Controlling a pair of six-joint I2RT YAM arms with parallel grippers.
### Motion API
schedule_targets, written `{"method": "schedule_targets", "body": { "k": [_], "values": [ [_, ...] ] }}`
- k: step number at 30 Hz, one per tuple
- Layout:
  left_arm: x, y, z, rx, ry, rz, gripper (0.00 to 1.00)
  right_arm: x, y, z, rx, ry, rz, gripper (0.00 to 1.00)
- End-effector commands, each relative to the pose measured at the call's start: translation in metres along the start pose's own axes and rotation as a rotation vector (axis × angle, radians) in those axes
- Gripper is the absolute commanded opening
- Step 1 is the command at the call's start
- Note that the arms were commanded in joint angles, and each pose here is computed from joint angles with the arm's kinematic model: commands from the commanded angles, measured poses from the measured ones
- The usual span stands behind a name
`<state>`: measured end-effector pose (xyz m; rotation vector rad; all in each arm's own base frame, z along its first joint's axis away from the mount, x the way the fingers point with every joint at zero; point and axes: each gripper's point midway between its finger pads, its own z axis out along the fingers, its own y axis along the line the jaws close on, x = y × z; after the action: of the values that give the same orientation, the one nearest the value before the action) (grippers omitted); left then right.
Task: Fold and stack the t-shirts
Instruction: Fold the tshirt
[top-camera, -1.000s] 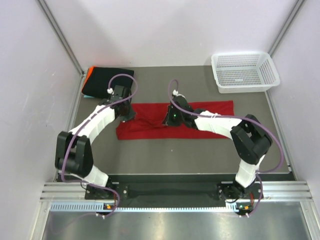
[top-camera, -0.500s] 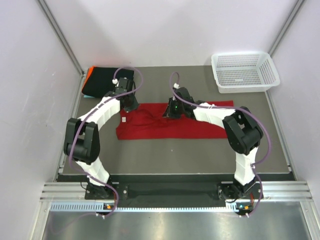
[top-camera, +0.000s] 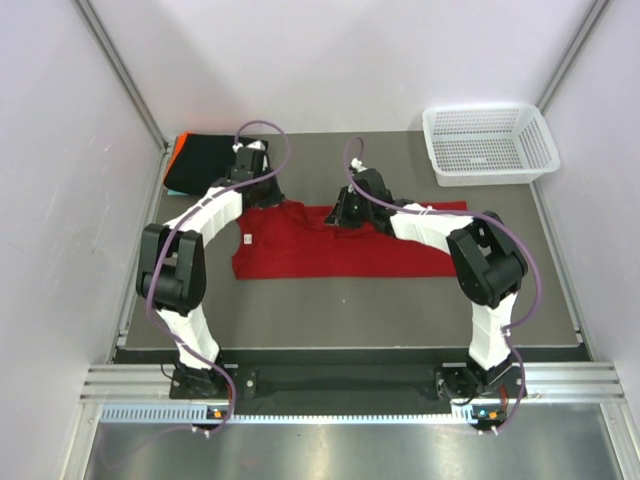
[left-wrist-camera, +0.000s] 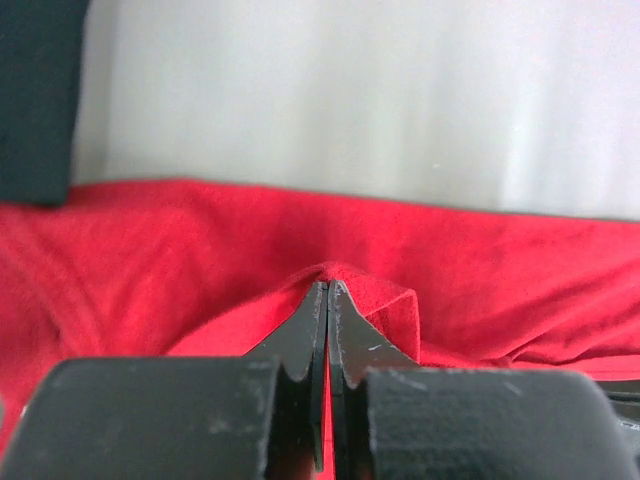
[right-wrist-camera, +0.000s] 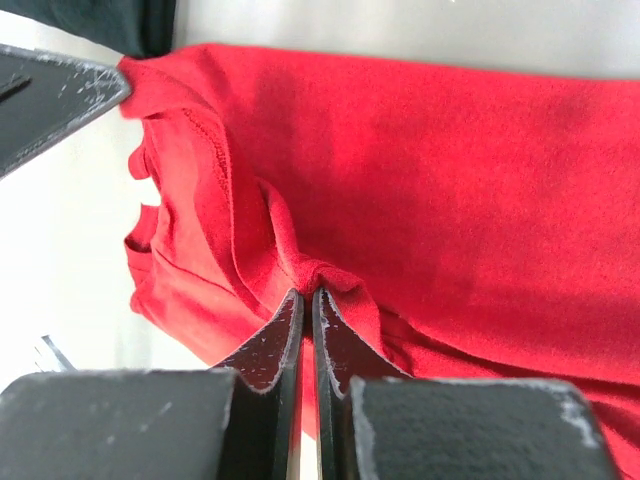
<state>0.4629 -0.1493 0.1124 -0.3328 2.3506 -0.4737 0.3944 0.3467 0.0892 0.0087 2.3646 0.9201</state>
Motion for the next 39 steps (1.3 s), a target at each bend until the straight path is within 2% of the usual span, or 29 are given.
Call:
{"method": "schedule_targets", "body": {
  "k": [1,6,16,18,19,20,24,34,36,39],
  "values": [
    [-0.028,-0.023,0.005,0.103,-0.068,0.031,0.00,-0.025,0.008,-0.003,-0.033,-0.079,-0.031,0.00],
    [-0.021,-0.016,0.009,0.088,-0.037,0.019,0.00,-0.023,0.001,0.000,-0.023,-0.065,-0.027,0.00],
    [0.003,0.004,-0.001,0.042,0.097,-0.061,0.00,-0.015,-0.005,-0.009,-0.002,-0.045,-0.026,0.08],
    [0.010,0.008,-0.004,0.037,0.130,-0.070,0.00,-0.013,-0.004,-0.012,-0.006,-0.040,-0.026,0.12],
    [0.012,0.008,-0.004,0.039,0.140,-0.071,0.00,-0.013,-0.004,-0.013,-0.009,-0.040,-0.026,0.19],
    [0.015,0.006,-0.005,0.053,0.154,-0.073,0.00,-0.013,-0.002,-0.013,-0.015,-0.037,-0.027,0.21],
    [0.018,0.003,-0.007,0.074,0.163,-0.078,0.00,-0.009,0.001,-0.012,-0.037,-0.020,-0.007,0.26],
    [0.017,0.000,-0.012,0.074,0.178,-0.076,0.00,-0.002,-0.004,-0.006,-0.027,-0.003,0.035,0.24],
    [0.018,0.002,-0.012,0.066,0.186,-0.076,0.00,-0.002,-0.005,-0.004,-0.022,-0.001,0.042,0.20],
    [0.019,0.003,-0.014,0.059,0.192,-0.073,0.00,-0.002,-0.006,-0.002,-0.018,-0.001,0.044,0.08]
  ]
}}
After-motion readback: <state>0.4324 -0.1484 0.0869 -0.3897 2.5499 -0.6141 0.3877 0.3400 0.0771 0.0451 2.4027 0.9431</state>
